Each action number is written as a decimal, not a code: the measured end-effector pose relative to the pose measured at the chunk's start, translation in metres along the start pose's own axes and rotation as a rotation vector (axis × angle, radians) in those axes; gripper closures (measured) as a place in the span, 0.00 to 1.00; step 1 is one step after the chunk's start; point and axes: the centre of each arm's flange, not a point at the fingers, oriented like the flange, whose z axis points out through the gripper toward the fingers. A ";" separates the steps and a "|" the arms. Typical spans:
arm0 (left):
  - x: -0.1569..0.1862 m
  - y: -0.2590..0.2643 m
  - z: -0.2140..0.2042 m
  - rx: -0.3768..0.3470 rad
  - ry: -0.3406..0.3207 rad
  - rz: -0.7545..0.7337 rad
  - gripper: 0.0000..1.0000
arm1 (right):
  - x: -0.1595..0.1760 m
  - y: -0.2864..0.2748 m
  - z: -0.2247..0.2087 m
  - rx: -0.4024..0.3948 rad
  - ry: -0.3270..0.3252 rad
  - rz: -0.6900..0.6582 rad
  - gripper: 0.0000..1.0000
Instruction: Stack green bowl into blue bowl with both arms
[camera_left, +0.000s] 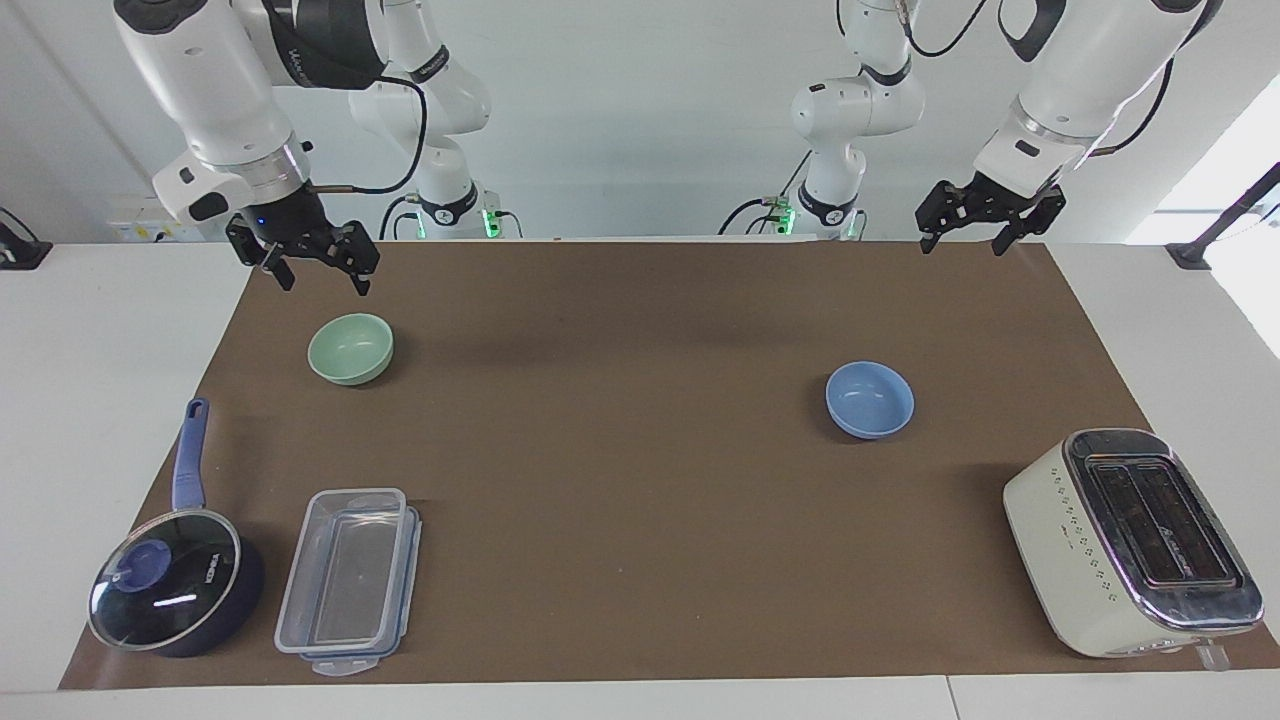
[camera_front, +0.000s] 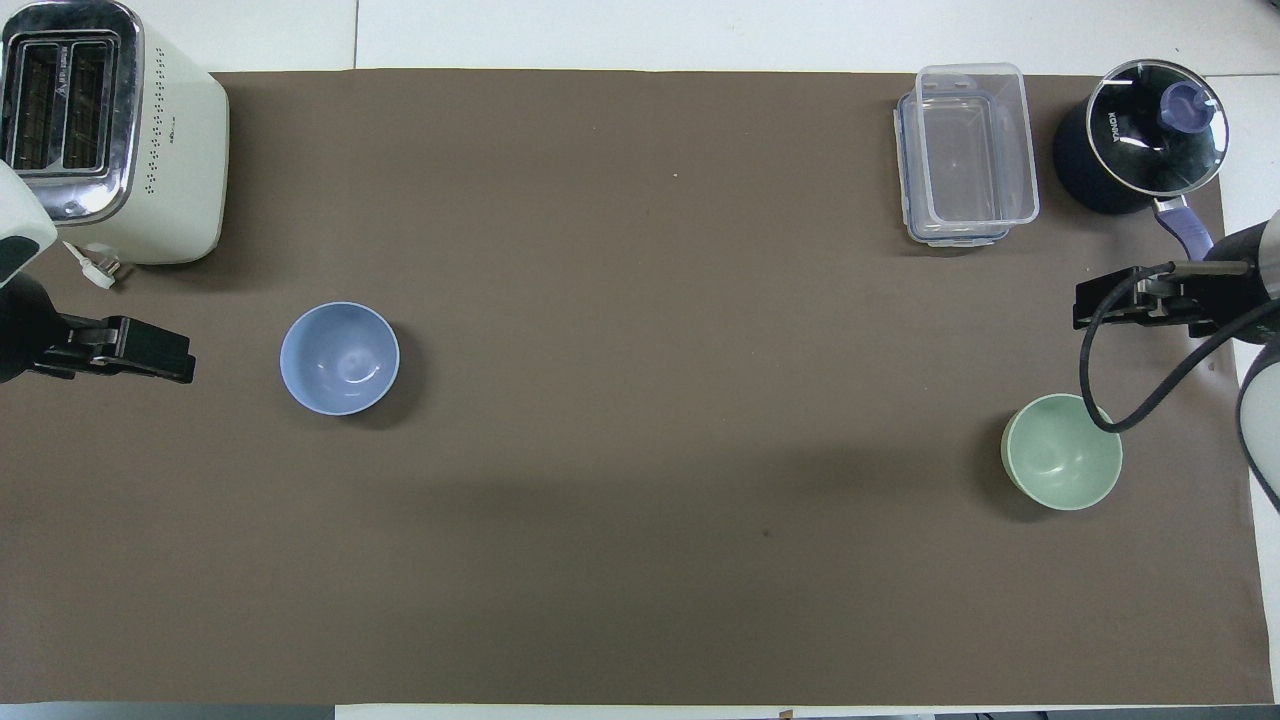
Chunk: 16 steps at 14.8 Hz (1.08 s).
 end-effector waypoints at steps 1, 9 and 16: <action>0.000 0.000 0.000 0.000 0.000 0.002 0.00 | 0.000 0.000 0.000 0.000 0.000 0.001 0.00; 0.000 0.004 0.000 0.001 0.002 0.009 0.00 | 0.000 0.000 0.001 0.000 -0.001 0.020 0.00; 0.010 -0.003 0.032 -0.001 0.003 -0.004 0.00 | -0.008 0.001 0.015 -0.003 -0.026 0.020 0.00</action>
